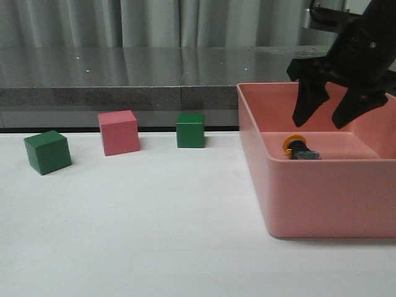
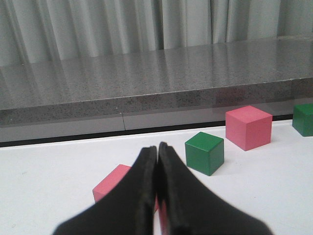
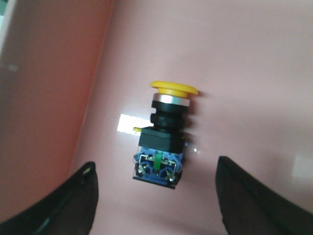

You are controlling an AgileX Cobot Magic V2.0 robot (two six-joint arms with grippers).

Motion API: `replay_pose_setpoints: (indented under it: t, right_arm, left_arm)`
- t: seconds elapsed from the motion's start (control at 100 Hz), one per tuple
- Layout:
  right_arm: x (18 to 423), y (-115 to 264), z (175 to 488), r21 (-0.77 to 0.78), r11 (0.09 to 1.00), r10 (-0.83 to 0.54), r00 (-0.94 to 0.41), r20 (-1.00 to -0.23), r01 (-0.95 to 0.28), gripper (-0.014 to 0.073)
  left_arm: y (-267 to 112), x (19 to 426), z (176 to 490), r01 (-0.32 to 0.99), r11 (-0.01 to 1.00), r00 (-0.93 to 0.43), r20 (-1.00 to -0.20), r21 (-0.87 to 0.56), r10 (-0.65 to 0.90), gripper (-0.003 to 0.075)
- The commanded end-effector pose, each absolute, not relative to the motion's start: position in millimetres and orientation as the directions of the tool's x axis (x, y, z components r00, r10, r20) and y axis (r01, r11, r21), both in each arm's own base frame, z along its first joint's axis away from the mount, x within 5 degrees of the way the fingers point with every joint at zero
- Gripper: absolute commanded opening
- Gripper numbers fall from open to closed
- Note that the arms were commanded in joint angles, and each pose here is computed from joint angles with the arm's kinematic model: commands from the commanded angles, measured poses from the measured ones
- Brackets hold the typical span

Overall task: Place and stand button with both arms
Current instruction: 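Lower the right gripper into the pink bin and grasp the yellow button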

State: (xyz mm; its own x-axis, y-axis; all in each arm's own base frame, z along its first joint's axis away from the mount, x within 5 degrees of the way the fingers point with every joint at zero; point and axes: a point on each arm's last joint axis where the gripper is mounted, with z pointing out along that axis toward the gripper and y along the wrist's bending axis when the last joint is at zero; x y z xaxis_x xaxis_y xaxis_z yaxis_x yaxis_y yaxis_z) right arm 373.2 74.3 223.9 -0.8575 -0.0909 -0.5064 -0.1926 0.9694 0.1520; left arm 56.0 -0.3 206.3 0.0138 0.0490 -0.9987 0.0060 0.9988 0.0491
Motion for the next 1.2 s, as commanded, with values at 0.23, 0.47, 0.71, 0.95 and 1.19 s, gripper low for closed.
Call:
replay_pose_setpoints:
  t: [0.23, 0.47, 0.71, 0.95, 1.19]
  right_arm:
    - [389.9, 82.3, 219.2, 0.155, 0.969, -0.071, -0.815, -0.574, -0.194, 0.0507]
    - [395.9, 83.6, 194.9, 0.153, 0.971, -0.076, -0.842, -0.534, -0.185, 0.0507]
    - [397.3, 83.8, 188.4, 0.154, 0.971, -0.075, -0.849, -0.523, -0.181, 0.0361]
    - [392.4, 83.7, 198.4, 0.158, 0.969, -0.082, -0.852, -0.517, -0.189, 0.0145]
    - [369.4, 79.9, 270.5, 0.140, 0.963, -0.086, -0.757, -0.648, -0.229, 0.0145]
  left_arm:
    - [-0.4, 54.5, 205.5, 0.004, 0.999, 0.095, -0.995, 0.033, 0.033, -0.0019]
    - [-0.4, 54.5, 205.5, 0.004, 0.999, 0.095, -0.995, 0.033, 0.033, -0.0019]
    - [-0.4, 54.5, 205.5, 0.004, 0.999, 0.095, -0.995, 0.033, 0.033, -0.0019]
    - [-0.4, 54.5, 205.5, 0.004, 0.999, 0.095, -0.995, 0.033, 0.033, -0.0019]
    - [-0.4, 54.5, 205.5, 0.004, 0.999, 0.095, -0.995, 0.033, 0.033, -0.0019]
